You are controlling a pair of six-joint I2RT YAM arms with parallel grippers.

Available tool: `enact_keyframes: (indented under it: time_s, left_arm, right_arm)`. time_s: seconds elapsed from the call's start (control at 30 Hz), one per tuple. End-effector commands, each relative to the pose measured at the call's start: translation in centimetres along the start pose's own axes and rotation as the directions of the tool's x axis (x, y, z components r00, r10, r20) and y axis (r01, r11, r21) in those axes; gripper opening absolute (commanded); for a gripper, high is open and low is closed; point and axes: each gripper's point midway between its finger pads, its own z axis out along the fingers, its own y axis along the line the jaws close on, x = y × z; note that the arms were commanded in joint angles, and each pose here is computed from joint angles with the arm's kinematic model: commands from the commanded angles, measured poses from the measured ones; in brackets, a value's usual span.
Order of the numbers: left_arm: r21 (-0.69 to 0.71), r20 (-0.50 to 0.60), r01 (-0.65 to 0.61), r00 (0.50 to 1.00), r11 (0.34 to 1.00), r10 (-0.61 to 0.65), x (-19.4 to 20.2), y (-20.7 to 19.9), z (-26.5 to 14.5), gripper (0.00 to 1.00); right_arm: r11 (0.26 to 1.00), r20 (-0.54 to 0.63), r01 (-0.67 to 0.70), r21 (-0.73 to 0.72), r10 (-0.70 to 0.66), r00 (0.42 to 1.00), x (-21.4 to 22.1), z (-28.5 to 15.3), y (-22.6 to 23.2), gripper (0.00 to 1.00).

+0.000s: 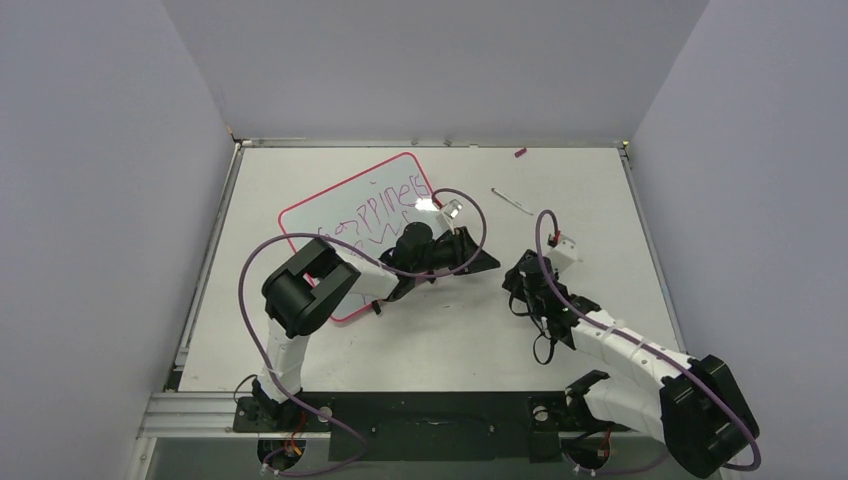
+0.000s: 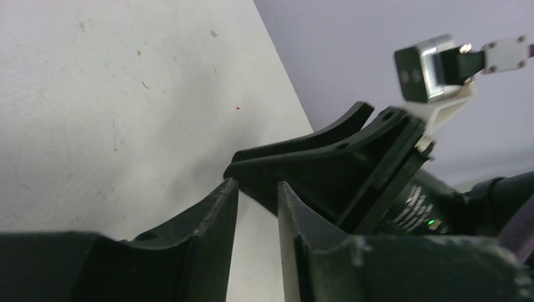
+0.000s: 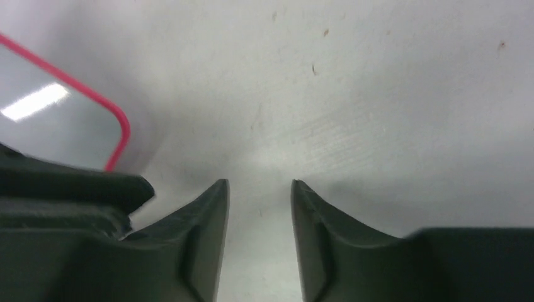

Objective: Write a sentence on the whiteboard
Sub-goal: Reset both arms

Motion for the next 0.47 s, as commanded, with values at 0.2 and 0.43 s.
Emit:
enact_keyframes:
  time_s: [0.2, 0.43]
  left_arm:
    - [-0.035, 0.083, -0.152, 0.985, 0.988, 0.154, -3.3, -3.6, -0.6, 0.39]
    - [-0.03, 0.09, -0.169, 0.981, 0.985, 0.171, -3.4, -4.3, -0.9, 0.45]
  right_arm:
    - [0.996, 0.139, 0.055, -0.068, -0.045, 0.989, -7.0, -1.5, 3.0, 0.85]
    - [0.997, 0.203, 0.039, -0.07, -0.024, 0.979, -8.9, -2.7, 3.3, 0.85]
